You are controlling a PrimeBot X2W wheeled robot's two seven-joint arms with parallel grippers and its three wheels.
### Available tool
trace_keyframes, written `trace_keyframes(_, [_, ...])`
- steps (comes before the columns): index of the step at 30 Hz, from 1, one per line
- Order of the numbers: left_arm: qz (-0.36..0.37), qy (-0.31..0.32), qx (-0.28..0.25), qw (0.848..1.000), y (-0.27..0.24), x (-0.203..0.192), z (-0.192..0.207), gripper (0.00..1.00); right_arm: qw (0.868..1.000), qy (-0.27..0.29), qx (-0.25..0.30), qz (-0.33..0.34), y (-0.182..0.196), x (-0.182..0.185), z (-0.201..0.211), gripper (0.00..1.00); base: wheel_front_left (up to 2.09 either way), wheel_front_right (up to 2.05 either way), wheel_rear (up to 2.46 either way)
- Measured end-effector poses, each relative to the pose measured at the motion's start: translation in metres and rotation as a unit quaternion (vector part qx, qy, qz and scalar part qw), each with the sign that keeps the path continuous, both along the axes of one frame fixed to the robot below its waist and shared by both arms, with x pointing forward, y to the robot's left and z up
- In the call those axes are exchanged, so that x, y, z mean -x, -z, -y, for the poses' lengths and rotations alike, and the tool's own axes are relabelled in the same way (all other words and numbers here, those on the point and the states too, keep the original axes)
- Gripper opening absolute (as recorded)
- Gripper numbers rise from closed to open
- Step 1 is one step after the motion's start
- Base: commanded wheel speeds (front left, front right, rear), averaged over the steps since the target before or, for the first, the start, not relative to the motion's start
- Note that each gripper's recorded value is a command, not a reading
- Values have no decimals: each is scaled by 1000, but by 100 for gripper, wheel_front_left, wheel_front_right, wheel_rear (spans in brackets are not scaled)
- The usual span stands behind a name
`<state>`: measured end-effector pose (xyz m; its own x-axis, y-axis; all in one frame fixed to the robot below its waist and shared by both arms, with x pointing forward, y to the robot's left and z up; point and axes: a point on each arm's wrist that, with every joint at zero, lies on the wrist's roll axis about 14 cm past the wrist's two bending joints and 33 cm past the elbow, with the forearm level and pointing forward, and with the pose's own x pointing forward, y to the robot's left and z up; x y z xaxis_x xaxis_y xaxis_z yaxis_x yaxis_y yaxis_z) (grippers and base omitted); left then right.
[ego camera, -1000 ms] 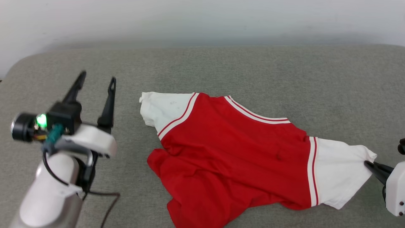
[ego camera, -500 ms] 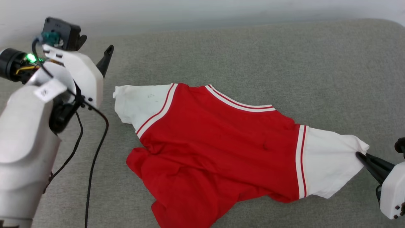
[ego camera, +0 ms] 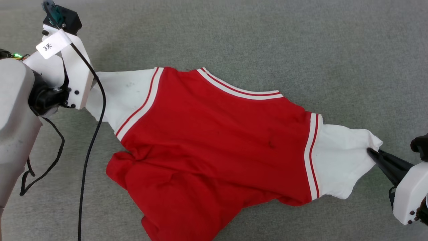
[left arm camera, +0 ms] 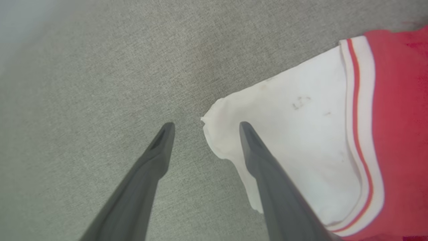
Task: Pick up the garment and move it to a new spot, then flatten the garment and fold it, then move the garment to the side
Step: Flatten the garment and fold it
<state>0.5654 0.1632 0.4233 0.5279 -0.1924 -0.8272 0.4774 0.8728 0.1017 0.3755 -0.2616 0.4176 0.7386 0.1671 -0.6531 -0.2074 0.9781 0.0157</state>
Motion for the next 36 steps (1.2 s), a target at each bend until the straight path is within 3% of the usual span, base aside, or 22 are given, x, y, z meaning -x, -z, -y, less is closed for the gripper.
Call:
trace_keyframes(11, [-99, 9, -15, 995, 57, 14, 1, 100, 1000, 1, 3, -16, 14, -10, 0, 0, 0, 0, 0])
trace_keyframes(12, [-100, 12, -17, 995, 57, 14, 1, 12, 1000, 0, 3, -14, 14, -12, 0, 0, 0, 0, 0])
trace_keyframes(13, [-99, 14, -17, 995, 57, 14, 2, 0, 1000, -2, 4, -11, 13, -13, 0, 0, 0, 0, 0])
trace_keyframes(19, [-59, 27, -2, 998, 46, 12, 8, 0, 1000, -6, 7, 11, 3, -21, 2, 0, 0, 0, 0])
trace_keyframes(25, [59, 53, 18, 997, -4, -1, 15, 0, 998, -15, 18, 65, -30, -34, 4, 0, 0, 0, 0])
trace_keyframes(29, [182, 77, 59, 978, -68, -11, 26, 0, 994, -17, 20, 104, -56, -39, 5, 0, 0, 0, 0])
trace_keyframes(36, [344, 104, 66, 931, -172, 5, 19, 0, 979, -24, 30, 201, -121, -48, 7, 0, 0, 0, 0])
